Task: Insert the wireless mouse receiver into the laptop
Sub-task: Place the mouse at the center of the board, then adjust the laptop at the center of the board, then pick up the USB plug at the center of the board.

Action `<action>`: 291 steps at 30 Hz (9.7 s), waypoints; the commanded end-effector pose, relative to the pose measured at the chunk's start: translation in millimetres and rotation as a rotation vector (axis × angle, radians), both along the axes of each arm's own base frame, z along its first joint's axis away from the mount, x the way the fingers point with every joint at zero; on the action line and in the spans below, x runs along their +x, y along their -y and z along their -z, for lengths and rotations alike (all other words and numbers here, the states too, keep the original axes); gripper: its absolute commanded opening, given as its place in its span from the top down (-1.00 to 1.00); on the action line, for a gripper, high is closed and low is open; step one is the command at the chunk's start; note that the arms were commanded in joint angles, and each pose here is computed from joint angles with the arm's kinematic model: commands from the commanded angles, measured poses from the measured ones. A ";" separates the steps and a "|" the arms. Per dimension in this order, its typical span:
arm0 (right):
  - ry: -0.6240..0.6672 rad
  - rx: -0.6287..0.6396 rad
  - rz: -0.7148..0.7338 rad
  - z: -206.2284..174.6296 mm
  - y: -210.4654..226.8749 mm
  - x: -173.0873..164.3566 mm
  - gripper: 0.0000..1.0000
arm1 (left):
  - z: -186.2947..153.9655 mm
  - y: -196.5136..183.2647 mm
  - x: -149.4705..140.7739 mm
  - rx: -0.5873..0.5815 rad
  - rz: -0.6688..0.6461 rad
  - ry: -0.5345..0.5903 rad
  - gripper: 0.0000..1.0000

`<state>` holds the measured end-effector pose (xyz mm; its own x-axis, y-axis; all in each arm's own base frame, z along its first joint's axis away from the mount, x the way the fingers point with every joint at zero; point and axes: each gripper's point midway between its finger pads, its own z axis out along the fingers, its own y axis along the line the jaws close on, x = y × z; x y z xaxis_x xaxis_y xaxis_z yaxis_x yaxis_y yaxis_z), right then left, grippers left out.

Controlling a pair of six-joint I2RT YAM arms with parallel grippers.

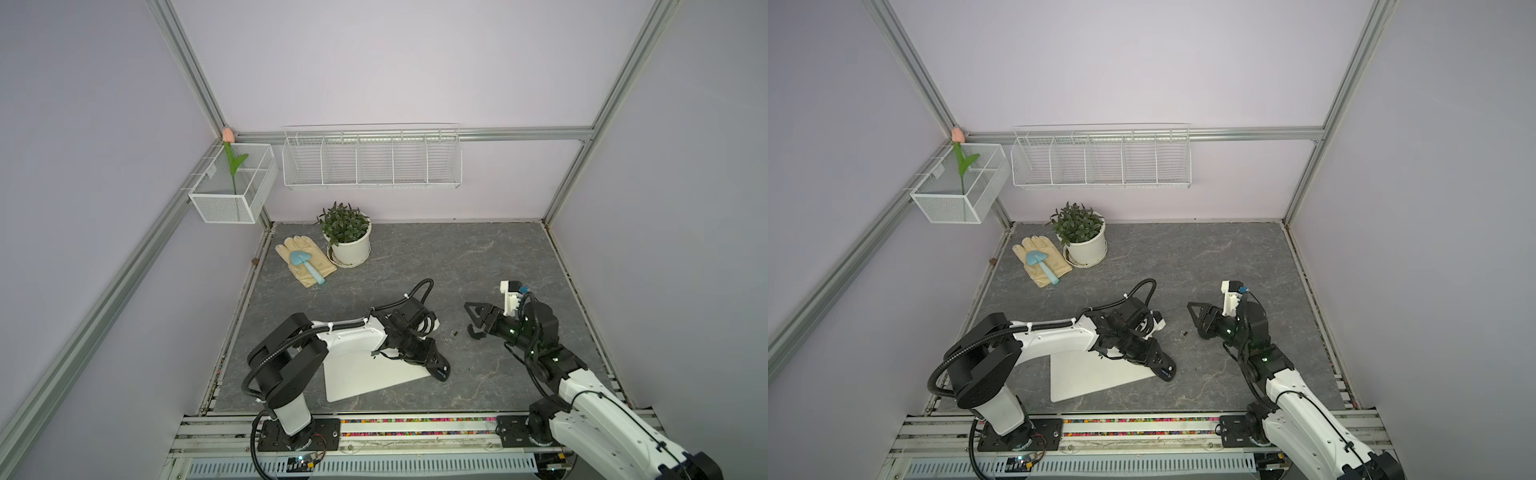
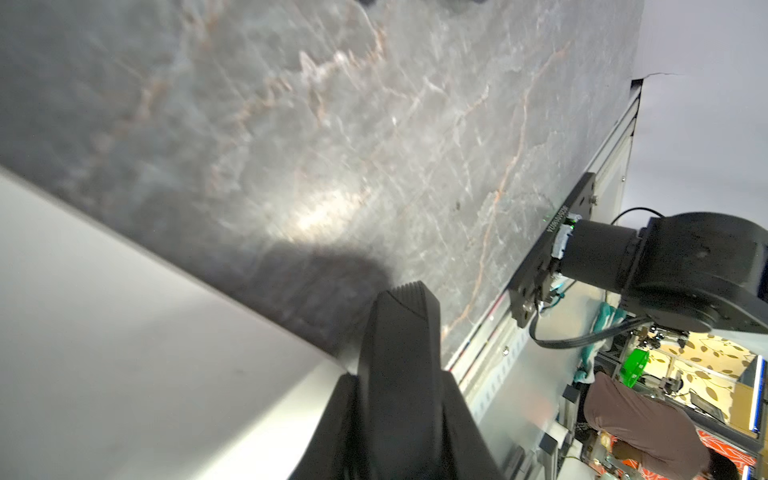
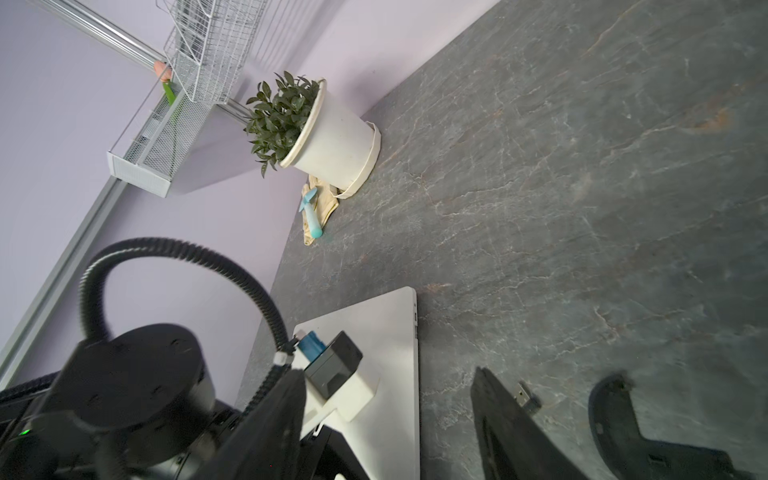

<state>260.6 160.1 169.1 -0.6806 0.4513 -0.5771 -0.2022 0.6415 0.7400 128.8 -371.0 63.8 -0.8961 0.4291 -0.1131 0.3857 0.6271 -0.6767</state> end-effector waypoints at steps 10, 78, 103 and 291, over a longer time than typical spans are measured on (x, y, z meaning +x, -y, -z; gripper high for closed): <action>-0.017 -0.091 0.057 -5.5 24.3 -23.1 -0.43 | 2.5 55.9 -20.3 0.023 -0.073 -0.023 1.00; 0.017 -0.336 -0.521 -22.0 -117.0 20.2 -0.97 | -27.9 -216.3 8.1 0.618 -0.966 -0.078 -0.99; -0.063 -0.437 -0.868 81.2 -244.1 36.9 -0.84 | 31.2 -196.3 -9.0 0.468 -1.323 -0.464 -0.99; -0.396 -1.225 -0.804 168.1 -21.0 -14.5 0.42 | -48.2 -184.5 156.1 0.309 -0.881 0.395 -0.99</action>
<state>257.3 187.0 17.5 -0.7139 -0.6920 -0.1075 -0.6881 0.7216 -0.0759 284.0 -191.0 111.6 -0.8316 -0.3083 -0.4619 -0.1327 0.9179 -0.3739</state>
